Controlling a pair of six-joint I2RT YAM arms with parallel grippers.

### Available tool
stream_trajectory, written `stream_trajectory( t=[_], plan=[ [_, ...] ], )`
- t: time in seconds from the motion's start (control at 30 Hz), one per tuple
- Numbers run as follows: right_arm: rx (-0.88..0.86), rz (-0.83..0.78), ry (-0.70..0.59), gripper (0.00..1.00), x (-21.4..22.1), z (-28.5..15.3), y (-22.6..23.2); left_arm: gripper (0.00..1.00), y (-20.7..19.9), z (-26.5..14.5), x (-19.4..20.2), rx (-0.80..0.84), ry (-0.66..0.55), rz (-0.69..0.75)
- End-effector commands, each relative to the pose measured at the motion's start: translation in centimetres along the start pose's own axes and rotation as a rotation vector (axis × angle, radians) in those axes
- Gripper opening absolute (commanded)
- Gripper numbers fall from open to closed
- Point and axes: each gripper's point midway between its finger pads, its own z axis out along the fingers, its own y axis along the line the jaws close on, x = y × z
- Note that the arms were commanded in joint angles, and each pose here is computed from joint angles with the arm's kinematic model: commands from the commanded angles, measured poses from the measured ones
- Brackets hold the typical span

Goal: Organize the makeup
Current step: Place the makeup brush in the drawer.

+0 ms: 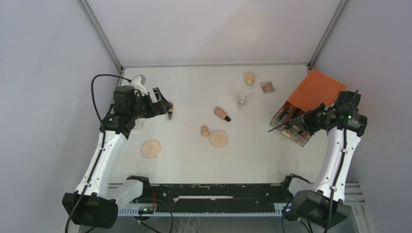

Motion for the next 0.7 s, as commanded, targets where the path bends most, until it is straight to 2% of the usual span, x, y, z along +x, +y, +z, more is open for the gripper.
stream_trajectory(
  t=[0.0,0.27,0.67],
  plan=[
    [-0.010,0.121,0.075,0.00,0.0,0.2,0.6,1.00,-0.8,-1.2,-1.9,0.021,-0.081,0.032],
    [0.006,0.235,-0.021,0.00,-3.0,0.2,-0.5,1.00,-0.4,-1.3,-1.8,0.007,-0.084,0.056],
    [0.011,0.318,-0.057,0.00,-5.3,1.1,-1.9,1.00,-0.1,-1.4,-1.8,-0.011,-0.082,0.082]
  ],
)
